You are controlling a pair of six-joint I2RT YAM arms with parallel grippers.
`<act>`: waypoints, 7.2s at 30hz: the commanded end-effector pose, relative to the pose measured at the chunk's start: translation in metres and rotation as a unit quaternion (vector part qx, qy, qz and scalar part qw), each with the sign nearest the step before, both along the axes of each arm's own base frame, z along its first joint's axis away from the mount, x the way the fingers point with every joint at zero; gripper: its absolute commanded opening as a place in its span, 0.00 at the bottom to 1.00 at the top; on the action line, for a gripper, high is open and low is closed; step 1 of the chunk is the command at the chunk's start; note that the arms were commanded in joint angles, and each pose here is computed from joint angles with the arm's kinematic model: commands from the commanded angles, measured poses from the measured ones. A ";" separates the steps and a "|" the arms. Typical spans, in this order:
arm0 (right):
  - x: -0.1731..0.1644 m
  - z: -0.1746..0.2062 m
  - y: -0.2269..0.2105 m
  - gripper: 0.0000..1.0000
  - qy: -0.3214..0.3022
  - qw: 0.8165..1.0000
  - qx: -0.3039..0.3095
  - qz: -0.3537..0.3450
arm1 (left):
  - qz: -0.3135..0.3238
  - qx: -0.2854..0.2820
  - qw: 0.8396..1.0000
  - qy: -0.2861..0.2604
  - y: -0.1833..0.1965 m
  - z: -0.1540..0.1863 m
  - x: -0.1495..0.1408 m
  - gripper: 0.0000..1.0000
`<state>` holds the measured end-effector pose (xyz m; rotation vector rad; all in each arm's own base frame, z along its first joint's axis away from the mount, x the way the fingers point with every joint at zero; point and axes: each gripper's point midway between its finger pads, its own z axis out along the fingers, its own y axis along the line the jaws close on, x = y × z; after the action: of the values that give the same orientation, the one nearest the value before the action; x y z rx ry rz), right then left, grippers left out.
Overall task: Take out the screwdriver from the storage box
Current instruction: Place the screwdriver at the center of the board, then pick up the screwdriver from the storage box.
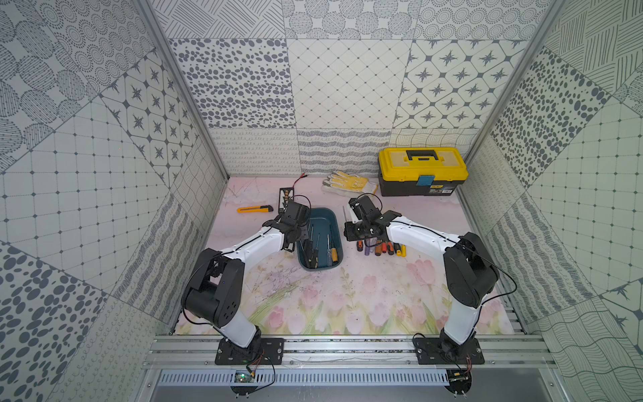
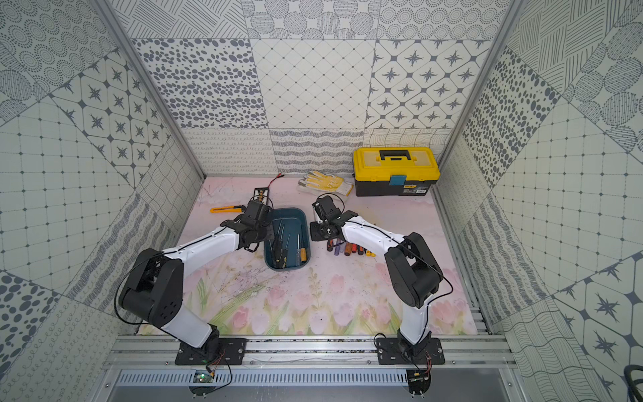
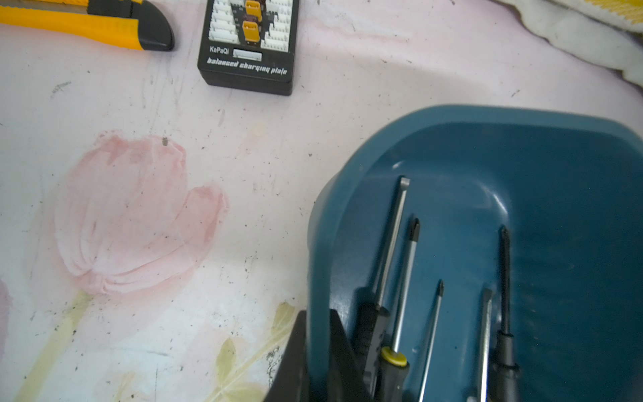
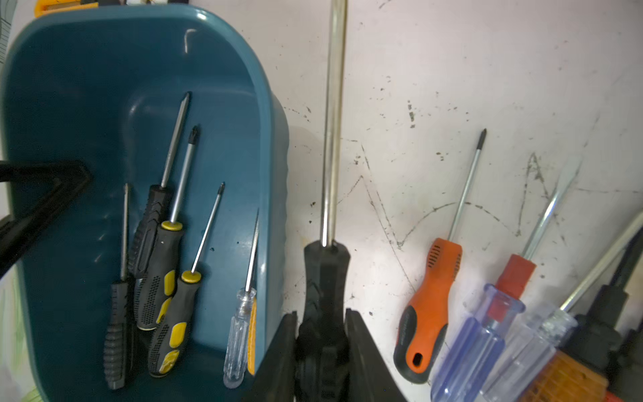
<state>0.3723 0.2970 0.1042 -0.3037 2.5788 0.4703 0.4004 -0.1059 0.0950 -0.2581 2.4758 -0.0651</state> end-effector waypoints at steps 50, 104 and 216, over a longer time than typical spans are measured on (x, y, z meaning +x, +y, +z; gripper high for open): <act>0.012 -0.074 -0.022 0.34 0.078 0.991 -0.099 -0.045 | 0.007 -0.013 0.999 -0.038 -0.001 0.014 0.011 0.00; -0.044 0.014 0.112 0.41 0.033 0.992 0.090 0.084 | 0.006 -0.017 0.999 -0.045 -0.002 0.019 0.011 0.00; -0.027 -0.002 0.110 0.00 0.005 0.998 0.036 0.059 | 0.008 -0.011 0.999 -0.037 -0.001 0.013 0.011 0.00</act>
<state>0.3352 0.4024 0.0658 -0.4353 2.6652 0.5583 0.4013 -0.1050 0.0960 -0.2742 2.4577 -0.0728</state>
